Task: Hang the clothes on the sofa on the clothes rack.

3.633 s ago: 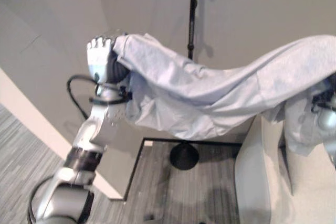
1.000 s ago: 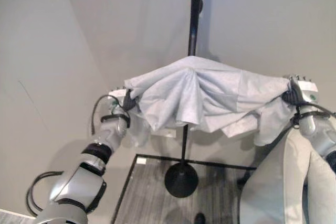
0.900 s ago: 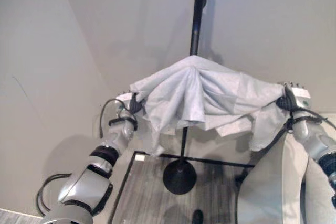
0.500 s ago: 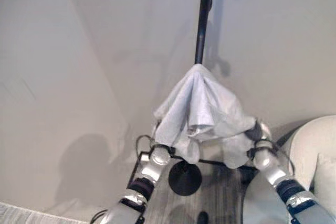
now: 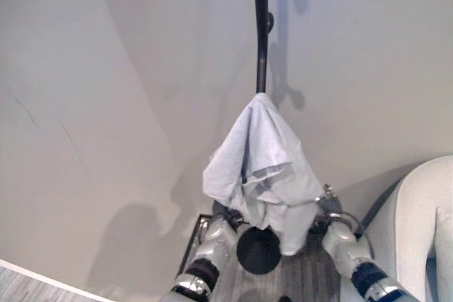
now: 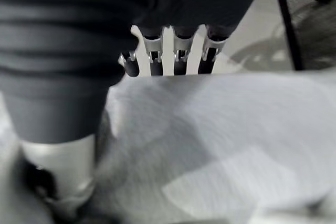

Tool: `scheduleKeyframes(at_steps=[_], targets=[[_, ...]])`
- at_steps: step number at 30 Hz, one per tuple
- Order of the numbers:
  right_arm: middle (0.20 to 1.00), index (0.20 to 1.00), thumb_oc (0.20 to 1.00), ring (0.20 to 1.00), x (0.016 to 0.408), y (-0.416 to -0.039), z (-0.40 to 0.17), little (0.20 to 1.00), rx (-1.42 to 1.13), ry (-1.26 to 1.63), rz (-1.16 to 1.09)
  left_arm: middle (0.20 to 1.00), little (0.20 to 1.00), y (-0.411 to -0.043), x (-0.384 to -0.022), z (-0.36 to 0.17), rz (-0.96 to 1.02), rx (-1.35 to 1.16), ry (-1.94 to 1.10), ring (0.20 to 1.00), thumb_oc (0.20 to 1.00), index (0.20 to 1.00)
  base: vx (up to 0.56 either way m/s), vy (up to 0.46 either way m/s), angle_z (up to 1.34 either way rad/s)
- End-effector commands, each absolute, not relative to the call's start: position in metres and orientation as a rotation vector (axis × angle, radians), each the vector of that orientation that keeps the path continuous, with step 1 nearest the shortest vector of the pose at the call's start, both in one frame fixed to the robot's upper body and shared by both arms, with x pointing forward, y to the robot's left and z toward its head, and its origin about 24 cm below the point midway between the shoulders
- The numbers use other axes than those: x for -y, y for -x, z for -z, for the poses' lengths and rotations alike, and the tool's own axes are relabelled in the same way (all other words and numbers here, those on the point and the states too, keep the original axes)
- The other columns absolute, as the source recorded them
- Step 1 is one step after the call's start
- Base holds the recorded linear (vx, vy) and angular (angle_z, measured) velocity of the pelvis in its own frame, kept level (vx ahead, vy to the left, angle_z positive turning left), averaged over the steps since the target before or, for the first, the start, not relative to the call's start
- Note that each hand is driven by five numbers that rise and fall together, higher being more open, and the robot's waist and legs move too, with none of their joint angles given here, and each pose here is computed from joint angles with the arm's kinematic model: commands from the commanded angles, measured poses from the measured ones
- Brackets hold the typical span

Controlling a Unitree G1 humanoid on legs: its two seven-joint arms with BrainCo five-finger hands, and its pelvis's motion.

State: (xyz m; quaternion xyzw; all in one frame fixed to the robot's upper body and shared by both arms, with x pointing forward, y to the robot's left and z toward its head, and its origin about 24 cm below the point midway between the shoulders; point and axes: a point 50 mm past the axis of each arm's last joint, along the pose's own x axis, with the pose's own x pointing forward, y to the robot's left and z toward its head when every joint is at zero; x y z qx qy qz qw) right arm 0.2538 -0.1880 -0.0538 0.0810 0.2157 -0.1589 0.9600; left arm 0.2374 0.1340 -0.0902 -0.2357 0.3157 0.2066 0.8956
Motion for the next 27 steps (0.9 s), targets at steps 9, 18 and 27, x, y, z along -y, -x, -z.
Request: scheduleKeyframes(at_steps=[9,18,27], targets=[[1.000,1.000,1.000,1.000,0.183,-0.213,0.068,1.000,-0.350,-0.885,0.532,1.000,1.000,-0.167,-0.194,0.136,-0.837,-0.780,0.762,1.000,1.000,1.000,0.00,0.021,0.02],[1.000,1.000,1.000,1.000,0.180,-0.142,0.149,1.000,-0.673,-1.261,0.938,1.000,1.000,-0.115,-0.212,0.159,-0.877,-0.940,0.679,1.000,1.000,1.000,-0.01,0.024,0.08],[1.000,1.000,1.000,1.000,0.202,-0.064,0.174,1.000,-1.104,-1.101,1.281,1.000,1.000,-0.095,-0.202,0.168,-0.781,-1.084,0.625,1.000,1.000,1.000,0.01,0.007,0.23]])
